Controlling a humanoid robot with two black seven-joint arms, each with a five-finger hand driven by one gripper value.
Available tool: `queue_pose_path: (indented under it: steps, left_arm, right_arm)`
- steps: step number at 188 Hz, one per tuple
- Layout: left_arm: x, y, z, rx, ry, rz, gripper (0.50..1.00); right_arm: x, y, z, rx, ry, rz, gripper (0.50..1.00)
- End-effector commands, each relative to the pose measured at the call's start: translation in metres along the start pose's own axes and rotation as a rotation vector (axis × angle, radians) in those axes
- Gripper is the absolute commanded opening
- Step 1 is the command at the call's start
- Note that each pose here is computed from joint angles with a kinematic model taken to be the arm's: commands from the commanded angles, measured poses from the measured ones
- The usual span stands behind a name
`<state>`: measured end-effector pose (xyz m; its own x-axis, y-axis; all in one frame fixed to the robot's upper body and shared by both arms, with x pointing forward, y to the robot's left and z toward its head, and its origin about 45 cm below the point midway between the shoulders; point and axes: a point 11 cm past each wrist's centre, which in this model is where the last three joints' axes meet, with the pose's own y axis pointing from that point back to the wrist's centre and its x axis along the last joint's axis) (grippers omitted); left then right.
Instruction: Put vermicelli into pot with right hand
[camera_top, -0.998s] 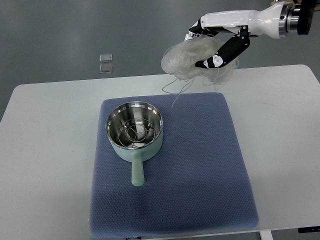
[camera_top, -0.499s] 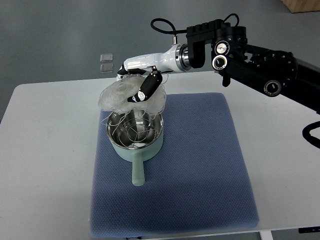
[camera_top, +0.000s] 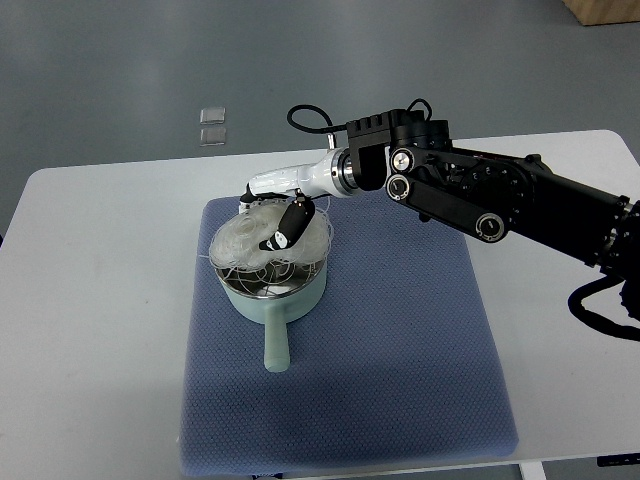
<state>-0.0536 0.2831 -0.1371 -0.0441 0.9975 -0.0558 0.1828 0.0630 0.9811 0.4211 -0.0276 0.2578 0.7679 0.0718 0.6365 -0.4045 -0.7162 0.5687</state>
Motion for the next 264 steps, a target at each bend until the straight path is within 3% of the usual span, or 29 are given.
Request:
queue_pose_path:
  steps: [1,16,17,18,19,20,21,22,23,25,43,48,66,92,110,127,151,178,190,234,264]
  left_arm:
    - [0.000,0.000,0.000,0.001,0.000,0.000,1.000]
    - [0.000,0.000,0.000,0.001,0.000,0.000,1.000]
    - [0.000,0.000,0.000,-0.001,0.002,0.000,1.000]
    - [0.000,0.000,0.000,-0.001,0.002,0.000,1.000]
    - [0.000,0.000,0.000,0.001,0.000,0.000,1.000]
    - [0.000,0.000,0.000,0.001,0.000,0.000,1.000]
    - [0.000,0.000,0.001,-0.001,0.001,0.000,1.000]
    - [0.000,0.000,0.001,-0.001,0.001,0.000,1.000]
    - [0.000,0.000,0.000,0.001,0.000,0.000,1.000]
    - [0.000,0.000,0.000,0.001,0.000,0.000,1.000]
    - [0.000,0.000,0.001,-0.001,0.000,0.000,1.000]
    - [0.000,0.000,0.000,0.000,0.002,0.000,1.000]
    - [0.000,0.000,0.000,0.000,0.002,0.000,1.000]
    - [0.001,0.000,0.000,-0.001,0.000,0.002,1.000]
    - [0.001,0.000,0.000,0.001,0.001,0.003,1.000]
    - [0.001,0.000,0.000,-0.001,0.001,0.003,1.000]
    - [0.001,0.000,0.000,0.001,0.001,0.003,1.000]
    - [0.000,0.000,0.000,0.001,0.000,0.002,1.000]
    - [0.000,0.000,-0.001,0.001,-0.001,0.002,1.000]
    - [0.000,0.000,0.000,0.001,0.000,0.000,1.000]
    - [0.000,0.000,-0.001,0.002,0.000,-0.001,1.000]
  right_arm:
    - [-0.004,-0.001,0.004,-0.005,-0.008,0.001,0.500]
    - [-0.003,-0.001,0.004,-0.002,-0.013,0.012,0.500]
    - [-0.003,-0.001,0.004,-0.003,-0.012,0.015,0.553]
    - [-0.003,-0.001,0.004,-0.003,-0.012,0.016,0.554]
    - [-0.003,-0.001,0.004,-0.002,-0.013,0.019,0.645]
    - [-0.003,-0.001,0.004,-0.002,-0.013,0.019,0.646]
    - [-0.002,-0.001,0.004,-0.002,-0.013,0.022,0.710]
    - [-0.002,-0.001,0.004,-0.002,-0.013,0.022,0.711]
    - [-0.002,-0.001,0.004,-0.002,-0.015,0.025,0.772]
    - [-0.002,-0.001,0.004,-0.002,-0.015,0.028,0.803]
    - [-0.005,-0.004,0.001,0.007,-0.019,0.027,0.836]
    - [-0.005,-0.005,0.001,0.009,-0.018,0.026,0.870]
    - [-0.006,-0.005,0.002,0.007,-0.022,0.022,0.919]
    - [0.004,0.002,0.004,0.013,-0.043,0.050,0.924]
    - [0.032,0.019,0.004,0.047,-0.099,0.140,0.924]
    - [0.062,0.041,0.004,0.148,-0.263,0.261,0.924]
    - [0.070,0.068,0.037,0.312,-0.619,0.399,0.924]
    - [0.046,0.100,0.096,0.624,-1.162,0.587,0.924]
    - [0.030,0.104,0.117,0.693,-1.333,0.642,0.924]
    - [-0.027,0.101,0.213,0.669,-1.816,0.959,0.924]
    - [-0.022,0.116,0.234,0.729,-1.894,1.077,0.924]
